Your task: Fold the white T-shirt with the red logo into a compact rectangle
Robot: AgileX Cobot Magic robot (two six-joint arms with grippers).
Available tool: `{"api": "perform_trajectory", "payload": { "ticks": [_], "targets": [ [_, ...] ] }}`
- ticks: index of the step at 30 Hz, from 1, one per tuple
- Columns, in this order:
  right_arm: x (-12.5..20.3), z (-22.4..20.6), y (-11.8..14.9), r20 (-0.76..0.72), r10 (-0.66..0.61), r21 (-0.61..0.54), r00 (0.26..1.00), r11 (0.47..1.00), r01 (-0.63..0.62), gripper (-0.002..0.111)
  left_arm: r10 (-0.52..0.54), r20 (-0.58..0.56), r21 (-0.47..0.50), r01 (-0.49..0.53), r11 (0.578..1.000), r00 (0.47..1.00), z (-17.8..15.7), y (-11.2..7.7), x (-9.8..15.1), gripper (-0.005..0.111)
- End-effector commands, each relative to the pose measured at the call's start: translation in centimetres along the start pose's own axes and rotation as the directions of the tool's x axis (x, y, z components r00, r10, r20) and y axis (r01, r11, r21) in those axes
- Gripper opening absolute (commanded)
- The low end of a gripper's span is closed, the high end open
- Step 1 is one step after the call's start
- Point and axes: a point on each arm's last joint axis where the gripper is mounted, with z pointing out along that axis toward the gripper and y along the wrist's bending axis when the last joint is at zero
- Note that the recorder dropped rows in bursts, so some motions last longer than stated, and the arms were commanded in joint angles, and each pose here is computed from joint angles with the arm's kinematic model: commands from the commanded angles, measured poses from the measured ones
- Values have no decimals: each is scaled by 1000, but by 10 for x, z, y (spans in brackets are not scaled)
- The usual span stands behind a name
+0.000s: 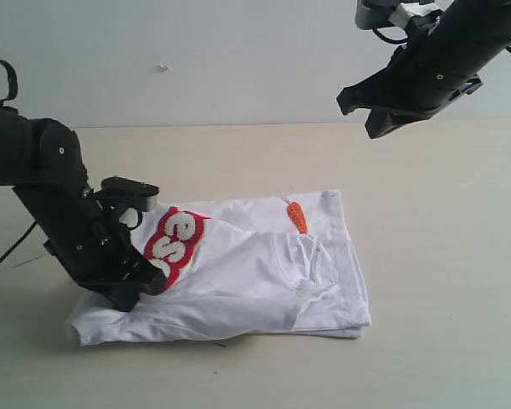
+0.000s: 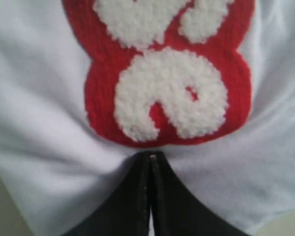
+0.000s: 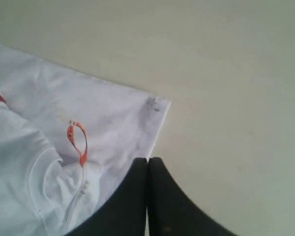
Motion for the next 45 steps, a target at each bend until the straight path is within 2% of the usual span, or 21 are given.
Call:
{"api": "perform_trajectory", "payload": {
  "ticks": [1, 2, 5, 6, 7, 9, 11, 15, 22, 26, 31, 35, 38, 40, 44, 45],
  "targets": [
    [5, -2, 1, -55, -15, -16, 998, 1000, 14, 5, 26, -101, -51, -31, 998, 995, 4, 13, 15, 0],
    [8, -1, 2, -74, -18, -33, 997, 999, 15, 10, 30, -68, -58, -34, 998, 997, -3, 12, 13, 0],
    [27, 23, 12, -138, 1, -167, 990, 986, -24, 41, 58, 179, -105, -40, 994, 982, -62, 3, 7, 0],
    [31, 29, 13, -157, 13, -186, 987, 982, -43, 48, 54, 237, -110, -28, 994, 970, -77, 1, 7, 0],
    [39, 45, 14, -204, 32, -212, 979, 974, -76, 56, 38, 323, -102, -5, 995, 946, -97, -1, 9, 0],
    [52, 73, 16, -271, 61, -268, 961, 954, -136, 64, -2, 469, -70, 40, 997, 883, -138, -6, 17, 0],
    [60, 96, 23, -287, 45, -381, 957, 911, -157, 64, 4, 561, -67, 41, 997, 827, -167, -12, 27, 0],
    [58, 107, 33, -228, 21, -503, 973, 854, -136, 64, -19, 609, -32, 49, 998, 793, -182, -18, 33, 0],
    [62, 126, 28, -197, -39, -389, 980, 920, -41, 64, -31, 621, -3, 41, 999, 783, -183, -20, 32, 0],
    [66, 134, 36, -215, -35, -413, 976, 909, -59, 64, -31, 622, -3, 42, 999, 782, -183, -20, 32, 0],
    [74, 147, 60, -228, -123, -440, 966, 898, 11, 64, -29, 626, -6, 41, 999, 780, -183, -20, 31, 0],
    [76, 151, 64, -229, -123, -429, 966, 903, 13, 64, -28, 620, -4, 39, 999, 784, -183, -20, 32, 0],
    [76, 151, 64, -235, -118, -426, 965, 905, 7, 54, -28, 620, -4, 39, 999, 784, -183, -20, 32, 0],
    [77, 151, 63, -238, -125, -426, 963, 905, 13, 41, -31, 621, -1, 40, 999, 783, -183, -20, 32, 0],
    [80, 151, 62, -248, -184, -426, 951, 902, 64, 0, -33, 621, 1, 41, 999, 783, -183, -21, 32, 0],
    [80, 151, 61, -248, -191, -423, 950, 903, 71, 0, -33, 621, 1, 41, 999, 783, -183, -21, 32, 0]
  ]
}}
